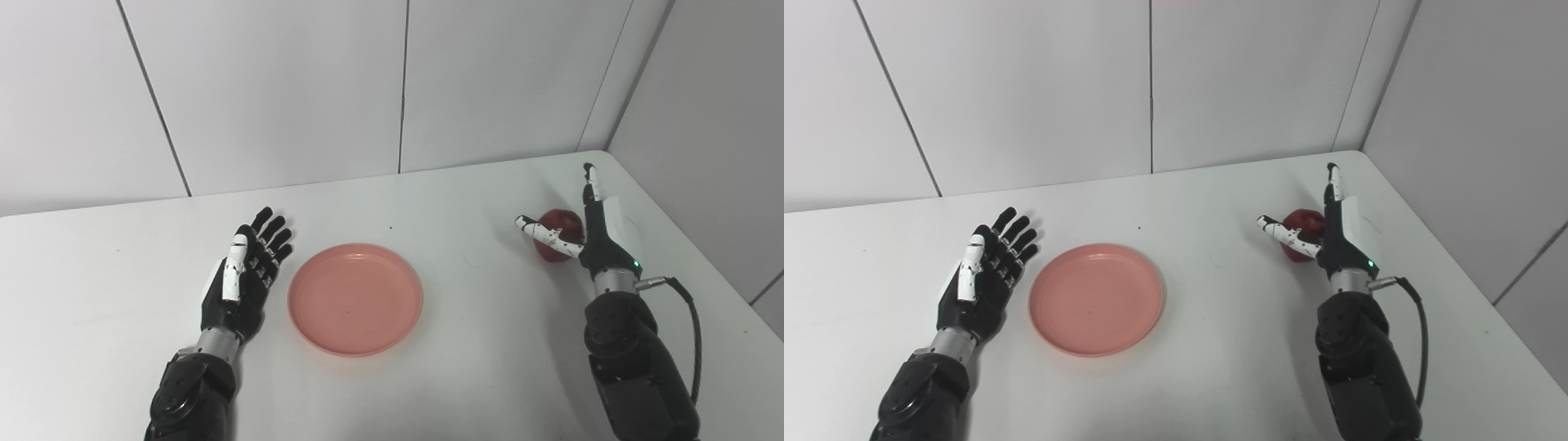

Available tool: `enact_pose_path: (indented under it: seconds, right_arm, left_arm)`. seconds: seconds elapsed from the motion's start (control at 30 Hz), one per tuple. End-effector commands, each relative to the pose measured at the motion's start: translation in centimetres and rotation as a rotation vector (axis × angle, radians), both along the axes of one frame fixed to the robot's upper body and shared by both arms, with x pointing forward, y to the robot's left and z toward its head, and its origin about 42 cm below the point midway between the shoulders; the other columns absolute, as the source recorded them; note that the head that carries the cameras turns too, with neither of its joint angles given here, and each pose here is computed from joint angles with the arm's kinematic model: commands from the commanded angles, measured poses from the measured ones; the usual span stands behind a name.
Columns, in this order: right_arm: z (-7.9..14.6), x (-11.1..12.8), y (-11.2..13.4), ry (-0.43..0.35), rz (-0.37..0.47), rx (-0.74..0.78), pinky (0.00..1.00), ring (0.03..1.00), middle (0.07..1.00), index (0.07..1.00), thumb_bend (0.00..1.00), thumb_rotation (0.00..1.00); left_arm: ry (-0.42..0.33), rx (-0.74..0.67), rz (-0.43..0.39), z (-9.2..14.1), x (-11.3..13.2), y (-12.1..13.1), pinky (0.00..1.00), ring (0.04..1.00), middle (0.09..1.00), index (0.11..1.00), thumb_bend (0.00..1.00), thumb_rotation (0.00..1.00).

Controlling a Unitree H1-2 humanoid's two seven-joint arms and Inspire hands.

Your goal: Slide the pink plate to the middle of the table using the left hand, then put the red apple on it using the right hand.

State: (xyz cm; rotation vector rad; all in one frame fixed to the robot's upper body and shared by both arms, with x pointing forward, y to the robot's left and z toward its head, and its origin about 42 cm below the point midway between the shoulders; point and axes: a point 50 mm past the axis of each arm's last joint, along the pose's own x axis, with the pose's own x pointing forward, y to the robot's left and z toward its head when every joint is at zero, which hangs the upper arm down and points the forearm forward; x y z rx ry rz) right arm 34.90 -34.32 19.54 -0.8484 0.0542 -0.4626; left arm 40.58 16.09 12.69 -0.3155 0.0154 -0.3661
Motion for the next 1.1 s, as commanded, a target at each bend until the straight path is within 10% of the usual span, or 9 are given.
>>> enact_pose_path:
  seconds: [0.0,1.07]
  right_arm:
    - [2.2,1.0,-0.5,-0.047,-0.003,-0.033,0.78,0.896,0.947,0.985,1.0,0.59]
    - [1.8,1.9,-1.8,0.05,-0.01,-0.026,0.79,0.884,0.918,0.93,1.0,0.34]
  left_arm:
    - [0.094,0.01,0.007,-1.8,-0.6,0.6,0.94,0.931,0.932,0.919,0.38,1.0]
    - [0.093,0.016,-0.008,-1.5,-1.0,0.5,0.94,0.934,0.937,0.925,0.41,1.0]
